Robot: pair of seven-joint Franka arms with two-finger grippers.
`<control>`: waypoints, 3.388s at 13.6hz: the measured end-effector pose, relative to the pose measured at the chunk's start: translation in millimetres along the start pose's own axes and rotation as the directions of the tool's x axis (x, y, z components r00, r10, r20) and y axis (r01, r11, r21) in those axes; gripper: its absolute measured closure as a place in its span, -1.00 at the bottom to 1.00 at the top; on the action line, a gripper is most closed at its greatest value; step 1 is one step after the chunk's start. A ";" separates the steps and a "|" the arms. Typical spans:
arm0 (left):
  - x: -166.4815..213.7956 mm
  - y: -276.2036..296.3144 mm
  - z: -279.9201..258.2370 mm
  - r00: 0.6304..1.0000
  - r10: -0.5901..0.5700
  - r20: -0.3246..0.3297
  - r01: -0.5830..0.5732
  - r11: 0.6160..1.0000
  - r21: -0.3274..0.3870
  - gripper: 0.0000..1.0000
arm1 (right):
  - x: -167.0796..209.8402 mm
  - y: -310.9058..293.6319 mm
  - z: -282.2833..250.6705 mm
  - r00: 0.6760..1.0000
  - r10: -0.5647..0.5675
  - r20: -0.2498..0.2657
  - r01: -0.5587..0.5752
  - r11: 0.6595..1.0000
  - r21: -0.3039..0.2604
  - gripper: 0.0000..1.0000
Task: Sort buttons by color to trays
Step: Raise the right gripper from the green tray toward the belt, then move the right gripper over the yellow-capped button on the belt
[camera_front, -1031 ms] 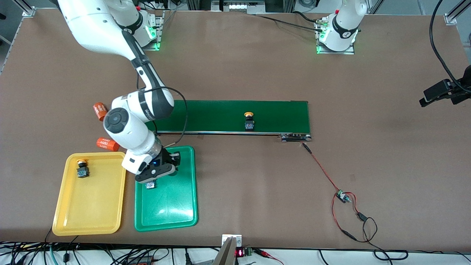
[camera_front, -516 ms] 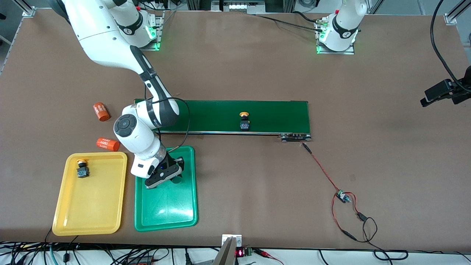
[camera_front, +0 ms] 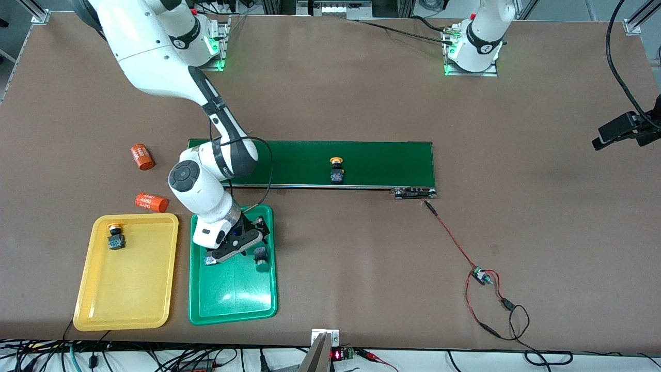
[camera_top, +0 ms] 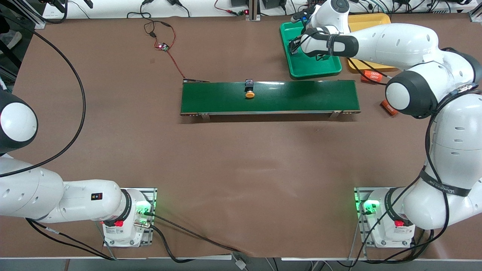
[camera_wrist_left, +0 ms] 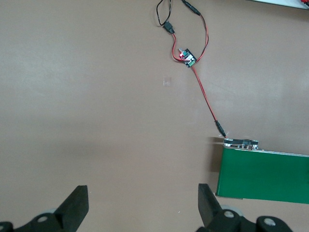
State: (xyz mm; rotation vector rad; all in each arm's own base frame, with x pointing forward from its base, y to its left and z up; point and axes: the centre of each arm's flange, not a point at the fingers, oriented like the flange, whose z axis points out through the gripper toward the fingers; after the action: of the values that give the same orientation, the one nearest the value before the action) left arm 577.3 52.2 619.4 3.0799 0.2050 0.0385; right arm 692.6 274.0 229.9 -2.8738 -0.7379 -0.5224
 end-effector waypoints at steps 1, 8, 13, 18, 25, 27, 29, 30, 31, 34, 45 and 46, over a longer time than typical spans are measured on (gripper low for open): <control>0.0 0.6 0.2 1.000 0.001 0.000 -0.001 1.000 0.000 -1.00 | -0.5 -0.1 1.1 1.000 0.000 0.000 0.000 1.000 0.000 -0.84; 3.5 1.2 -1.9 1.000 0.002 -0.020 -0.002 1.000 -0.001 -1.00 | 3.4 3.1 -48.7 0.978 0.070 0.195 -0.080 0.996 0.045 -1.00; 3.8 -0.7 -2.4 1.000 -0.001 -0.022 0.001 1.000 -0.001 -1.00 | 2.2 8.0 -114.6 0.921 0.191 0.340 -0.212 0.977 0.026 -1.00; 4.4 -0.8 -1.3 1.000 -0.001 -0.020 0.001 1.000 0.000 -1.00 | -9.5 -1.7 -156.3 0.832 0.282 0.477 -0.309 0.951 -0.022 -1.00; 4.5 -0.8 -2.6 1.000 -0.001 -0.023 0.001 1.000 -0.001 -1.00 | -24.9 -10.6 -198.7 0.744 0.337 0.577 -0.361 0.929 -0.077 -1.00; 4.6 -0.8 -3.2 1.000 -0.001 -0.024 0.001 1.000 -0.001 -1.00 | -29.0 -11.3 -194.6 0.732 0.349 0.585 -0.371 0.925 -0.087 -1.00; 4.6 -0.7 -3.6 1.000 -0.001 -0.025 0.001 1.000 -0.001 -1.00 | -30.7 -12.7 -192.4 0.727 0.354 0.589 -0.375 0.923 -0.092 -1.00; 4.6 -0.7 -3.6 1.000 -0.001 -0.025 0.001 1.000 -0.001 -1.00 | -30.9 -13.8 -191.7 0.726 0.355 0.589 -0.375 0.922 -0.093 -1.00; 4.6 -0.7 -3.6 1.000 -0.001 -0.025 0.001 1.000 -0.001 -1.00 | -31.1 -15.2 -190.9 0.726 0.355 0.589 -0.376 0.922 -0.092 -1.00; 4.6 -0.7 -3.6 1.000 -0.001 -0.025 0.001 1.000 -0.001 -1.00 | -32.9 -22.4 -184.0 0.720 0.355 0.596 -0.375 0.922 -0.097 -1.00; 4.1 -0.6 -2.2 1.000 -0.001 -0.016 0.001 1.000 0.000 -1.00 | -52.5 -83.4 -118.1 0.732 0.427 0.531 -0.419 0.897 -0.143 -1.00; 4.3 -0.2 -1.6 1.000 0.000 -0.015 0.000 1.000 0.000 -1.00 | -52.8 -86.5 -116.5 0.730 0.431 0.530 -0.422 0.895 -0.146 -1.00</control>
State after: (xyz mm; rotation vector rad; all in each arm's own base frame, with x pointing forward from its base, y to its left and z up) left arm 581.5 53.0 621.1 3.0801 0.2057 0.0613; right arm 572.4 301.9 322.7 -3.0722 -0.0806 0.3879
